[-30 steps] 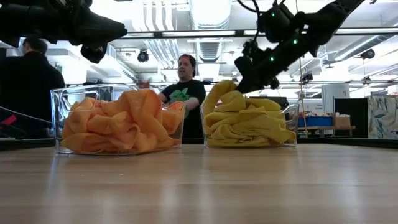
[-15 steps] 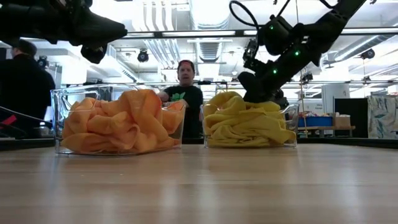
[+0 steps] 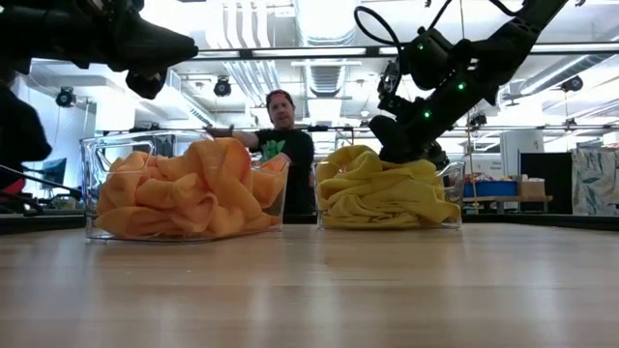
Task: Sort microfiber towel by color & place in baskets
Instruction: Put the yellow microfiber towel into the top right transparent bin
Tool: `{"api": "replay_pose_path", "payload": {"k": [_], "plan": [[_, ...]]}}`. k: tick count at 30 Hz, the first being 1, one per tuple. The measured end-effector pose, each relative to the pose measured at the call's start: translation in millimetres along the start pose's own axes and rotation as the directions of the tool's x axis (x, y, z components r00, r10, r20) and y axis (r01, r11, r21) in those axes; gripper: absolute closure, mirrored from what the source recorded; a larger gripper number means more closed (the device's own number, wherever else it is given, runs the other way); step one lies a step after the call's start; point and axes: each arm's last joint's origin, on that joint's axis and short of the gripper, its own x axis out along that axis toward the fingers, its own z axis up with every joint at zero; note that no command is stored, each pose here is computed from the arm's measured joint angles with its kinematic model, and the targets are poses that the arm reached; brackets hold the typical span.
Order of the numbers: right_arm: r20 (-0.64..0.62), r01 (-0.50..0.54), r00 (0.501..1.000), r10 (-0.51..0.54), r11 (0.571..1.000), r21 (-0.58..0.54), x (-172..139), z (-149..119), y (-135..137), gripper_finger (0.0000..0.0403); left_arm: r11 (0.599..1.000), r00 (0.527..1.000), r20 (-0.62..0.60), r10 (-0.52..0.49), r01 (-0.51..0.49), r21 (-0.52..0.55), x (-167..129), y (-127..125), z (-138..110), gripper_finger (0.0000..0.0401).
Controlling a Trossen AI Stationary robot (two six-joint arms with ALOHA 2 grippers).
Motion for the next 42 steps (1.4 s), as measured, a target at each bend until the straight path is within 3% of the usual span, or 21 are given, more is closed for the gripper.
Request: {"api": "replay_pose_path", "payload": {"k": [18,32,42], "plan": [[-0.002,-0.001,1.0,0.001,1.0,0.025,0.0,-0.1,0.0,0.0382,1.0,1.0,0.0,0.0,0.0,-0.003,0.0,0.0,0.0,0.0363],[-0.045,0.006,0.999,-0.004,0.999,0.035,-18.0,3.1,-4.7,0.0242,1.0,1.0,0.0,0.0,0.0,-0.004,0.0,0.1,0.1,0.0363],[-0.012,0.0,1.0,0.001,0.997,0.077,-44.2,14.5,-11.1,0.0171,1.0,1.0,0.001,0.0,0.0,-0.004,0.0,0.0,0.1,0.0363]]}}
